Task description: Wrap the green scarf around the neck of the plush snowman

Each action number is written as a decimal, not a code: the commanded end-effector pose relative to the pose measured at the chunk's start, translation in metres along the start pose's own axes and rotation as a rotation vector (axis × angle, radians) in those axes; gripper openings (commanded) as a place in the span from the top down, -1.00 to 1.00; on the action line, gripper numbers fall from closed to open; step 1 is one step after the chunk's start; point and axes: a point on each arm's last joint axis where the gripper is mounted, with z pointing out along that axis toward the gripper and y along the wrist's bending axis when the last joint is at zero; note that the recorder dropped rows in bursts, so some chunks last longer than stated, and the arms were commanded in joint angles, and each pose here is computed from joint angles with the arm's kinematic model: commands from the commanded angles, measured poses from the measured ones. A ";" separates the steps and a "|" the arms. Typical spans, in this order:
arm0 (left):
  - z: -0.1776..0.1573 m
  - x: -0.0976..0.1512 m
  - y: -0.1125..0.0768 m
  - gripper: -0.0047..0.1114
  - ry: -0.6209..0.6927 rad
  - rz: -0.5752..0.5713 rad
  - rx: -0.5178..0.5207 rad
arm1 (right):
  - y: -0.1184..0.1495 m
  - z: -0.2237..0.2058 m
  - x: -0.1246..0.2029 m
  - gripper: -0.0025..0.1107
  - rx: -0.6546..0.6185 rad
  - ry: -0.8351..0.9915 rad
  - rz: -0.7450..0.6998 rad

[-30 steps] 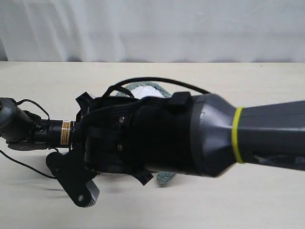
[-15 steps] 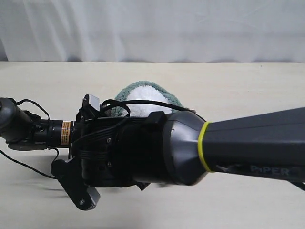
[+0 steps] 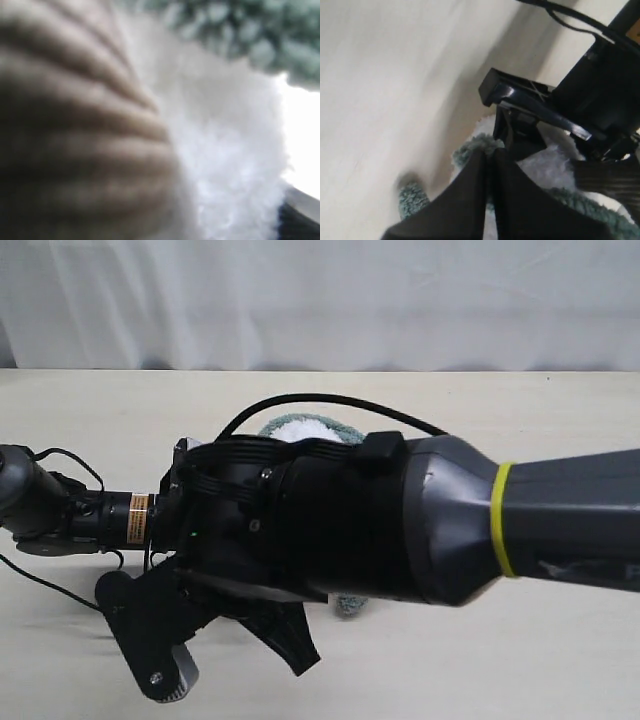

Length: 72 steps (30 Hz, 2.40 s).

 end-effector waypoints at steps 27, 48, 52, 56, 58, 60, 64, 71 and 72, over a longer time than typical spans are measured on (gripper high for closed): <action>0.001 -0.002 0.001 0.92 -0.017 -0.010 -0.006 | 0.005 -0.001 0.017 -0.36 0.020 -0.015 0.219; 0.001 -0.002 0.001 0.92 -0.017 -0.010 -0.007 | -0.023 -0.103 0.070 0.88 0.381 -0.141 0.825; 0.001 -0.002 0.001 0.92 -0.017 -0.010 -0.007 | -0.036 -0.091 0.111 0.89 0.420 -0.133 1.096; 0.001 -0.002 0.001 0.92 -0.017 -0.010 -0.007 | -0.040 -0.074 0.157 0.89 0.283 -0.231 1.369; 0.001 -0.002 0.001 0.92 -0.017 -0.010 -0.007 | -0.039 -0.066 0.172 0.89 0.158 -0.271 1.422; 0.001 -0.002 0.001 0.92 -0.017 -0.010 -0.007 | -0.042 -0.059 0.183 0.89 0.008 -0.302 1.472; 0.001 -0.002 0.001 0.92 -0.017 -0.010 -0.007 | -0.052 -0.042 0.199 0.89 -0.222 -0.331 1.534; 0.001 -0.002 0.001 0.92 -0.017 -0.010 -0.007 | -0.087 -0.023 0.195 0.89 -0.253 -0.402 1.514; 0.001 -0.002 0.001 0.92 -0.017 -0.010 -0.007 | -0.092 -0.024 0.191 0.89 -0.279 -0.427 1.505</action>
